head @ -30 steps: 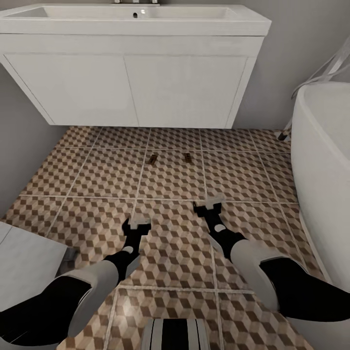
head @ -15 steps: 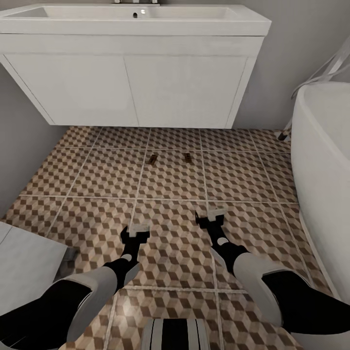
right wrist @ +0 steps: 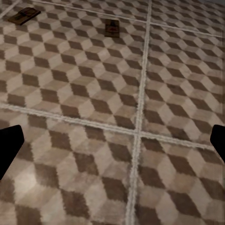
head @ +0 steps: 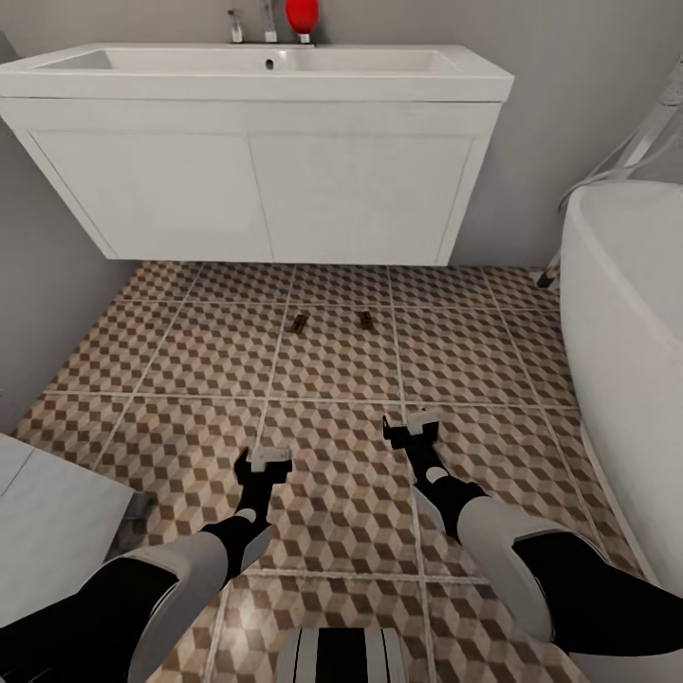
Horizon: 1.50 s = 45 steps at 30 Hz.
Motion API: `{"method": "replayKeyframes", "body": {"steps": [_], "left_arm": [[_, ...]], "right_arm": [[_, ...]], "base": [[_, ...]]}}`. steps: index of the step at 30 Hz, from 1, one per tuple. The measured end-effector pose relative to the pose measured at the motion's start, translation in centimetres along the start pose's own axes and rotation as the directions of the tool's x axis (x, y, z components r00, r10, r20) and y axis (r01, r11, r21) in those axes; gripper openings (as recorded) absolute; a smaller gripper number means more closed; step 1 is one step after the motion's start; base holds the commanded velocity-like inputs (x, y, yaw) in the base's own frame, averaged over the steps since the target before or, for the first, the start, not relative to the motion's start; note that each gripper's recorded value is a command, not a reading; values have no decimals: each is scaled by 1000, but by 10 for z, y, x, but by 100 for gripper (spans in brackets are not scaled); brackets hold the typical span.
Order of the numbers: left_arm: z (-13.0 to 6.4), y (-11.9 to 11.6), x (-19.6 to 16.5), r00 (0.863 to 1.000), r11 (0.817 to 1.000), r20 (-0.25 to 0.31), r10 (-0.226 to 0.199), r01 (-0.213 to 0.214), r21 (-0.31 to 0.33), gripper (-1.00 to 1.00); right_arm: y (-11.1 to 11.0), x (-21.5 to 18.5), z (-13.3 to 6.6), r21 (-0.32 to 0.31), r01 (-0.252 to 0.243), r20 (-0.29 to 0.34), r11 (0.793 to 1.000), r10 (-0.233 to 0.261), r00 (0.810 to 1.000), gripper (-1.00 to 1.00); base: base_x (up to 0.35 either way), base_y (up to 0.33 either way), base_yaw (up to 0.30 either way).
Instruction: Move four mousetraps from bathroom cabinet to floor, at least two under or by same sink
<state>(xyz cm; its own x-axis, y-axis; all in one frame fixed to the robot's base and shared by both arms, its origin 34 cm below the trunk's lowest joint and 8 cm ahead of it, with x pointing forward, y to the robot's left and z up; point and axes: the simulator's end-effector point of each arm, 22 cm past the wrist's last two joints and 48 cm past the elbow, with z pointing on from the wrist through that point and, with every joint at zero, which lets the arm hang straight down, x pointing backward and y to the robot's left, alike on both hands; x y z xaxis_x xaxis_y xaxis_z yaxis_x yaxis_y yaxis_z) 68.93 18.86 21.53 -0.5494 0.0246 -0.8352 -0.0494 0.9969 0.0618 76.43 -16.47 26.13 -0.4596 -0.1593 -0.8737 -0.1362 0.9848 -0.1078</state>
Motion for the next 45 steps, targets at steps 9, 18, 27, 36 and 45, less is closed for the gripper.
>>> {"method": "replayKeyframes", "body": {"steps": [9, 18, 27, 36, 45], "left_arm": [[-8, 2, -24, 998, 1000, 60, -11, 11, -1, 100], [-18, 4, -38, 996, 1000, 84, -12, 13, -3, 100], [-29, 5, -53, 993, 1000, 117, -17, 18, -3, 100], [-42, 7, -67, 987, 1000, 160, -27, 27, -3, 100], [-51, 10, -87, 980, 999, 197, -31, 32, -6, 100]], "right_arm": [[-1, -10, -12, 3, 1, 13, 1000, -1, 1000, 100], [-4, -29, -20, 8, 3, 39, 1000, -4, 999, 100], [-7, -48, -29, 13, 4, 68, 1000, -5, 998, 100], [-10, -71, -37, 20, 5, 102, 1000, -7, 995, 100], [-20, -92, -45, 34, 10, 132, 999, -14, 991, 100]], "base": [[0, 0, 0], [0, 0, 0], [0, 0, 0], [0, 0, 0], [0, 0, 0]]}}
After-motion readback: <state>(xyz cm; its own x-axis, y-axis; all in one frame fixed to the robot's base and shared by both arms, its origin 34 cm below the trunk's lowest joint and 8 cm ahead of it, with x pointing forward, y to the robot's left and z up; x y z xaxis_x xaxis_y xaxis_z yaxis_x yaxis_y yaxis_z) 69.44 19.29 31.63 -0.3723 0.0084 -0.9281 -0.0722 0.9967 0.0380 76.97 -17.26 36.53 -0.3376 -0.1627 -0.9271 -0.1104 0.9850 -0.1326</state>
